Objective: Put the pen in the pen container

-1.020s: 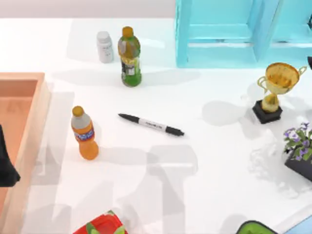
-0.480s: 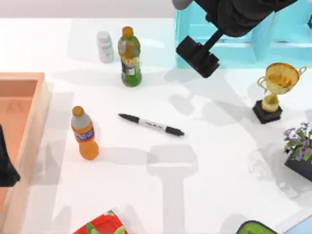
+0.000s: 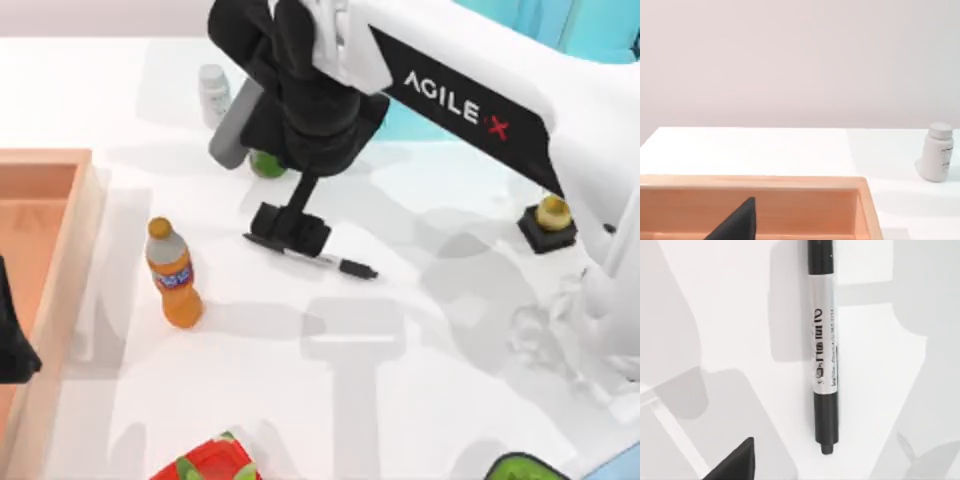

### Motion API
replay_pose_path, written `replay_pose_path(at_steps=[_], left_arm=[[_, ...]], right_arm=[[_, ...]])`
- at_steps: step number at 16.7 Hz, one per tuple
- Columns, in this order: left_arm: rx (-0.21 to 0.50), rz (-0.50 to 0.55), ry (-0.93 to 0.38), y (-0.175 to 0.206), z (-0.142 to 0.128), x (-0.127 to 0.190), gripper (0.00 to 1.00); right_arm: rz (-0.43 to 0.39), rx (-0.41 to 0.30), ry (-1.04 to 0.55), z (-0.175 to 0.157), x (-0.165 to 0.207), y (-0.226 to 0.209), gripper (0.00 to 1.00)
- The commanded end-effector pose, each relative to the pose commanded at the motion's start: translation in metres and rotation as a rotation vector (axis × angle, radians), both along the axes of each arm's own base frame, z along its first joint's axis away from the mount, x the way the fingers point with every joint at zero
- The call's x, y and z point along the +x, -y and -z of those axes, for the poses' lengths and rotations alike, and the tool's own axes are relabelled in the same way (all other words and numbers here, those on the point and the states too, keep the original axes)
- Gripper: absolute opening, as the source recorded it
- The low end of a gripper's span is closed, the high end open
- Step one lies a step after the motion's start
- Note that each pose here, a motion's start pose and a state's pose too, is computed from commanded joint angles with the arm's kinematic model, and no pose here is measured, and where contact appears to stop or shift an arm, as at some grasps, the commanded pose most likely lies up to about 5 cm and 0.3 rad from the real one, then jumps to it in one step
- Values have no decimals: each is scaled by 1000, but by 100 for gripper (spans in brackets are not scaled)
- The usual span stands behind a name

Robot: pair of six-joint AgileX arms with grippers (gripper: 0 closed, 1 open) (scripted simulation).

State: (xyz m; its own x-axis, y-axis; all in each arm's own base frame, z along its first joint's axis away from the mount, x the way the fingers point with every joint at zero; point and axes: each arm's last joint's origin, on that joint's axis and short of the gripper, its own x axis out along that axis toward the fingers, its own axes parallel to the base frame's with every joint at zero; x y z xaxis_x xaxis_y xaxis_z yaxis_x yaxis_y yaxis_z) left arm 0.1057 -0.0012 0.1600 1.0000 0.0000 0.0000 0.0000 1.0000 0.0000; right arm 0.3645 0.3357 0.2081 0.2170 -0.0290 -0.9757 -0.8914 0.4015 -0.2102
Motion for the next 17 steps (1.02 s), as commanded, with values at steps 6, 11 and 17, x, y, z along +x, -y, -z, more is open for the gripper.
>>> replay_pose_path(at_steps=[6,11,17], left_arm=[[0,0,0,0,0,0,100],[0,0,0,0,0,0,100],[0,0,0,0,0,0,100]], right_arm=[[-36,-56,-46,26,-2,-16,100],[-33,-56,-47,31,1,-14,100],[-36,-56,-46,85,13,-11,100]])
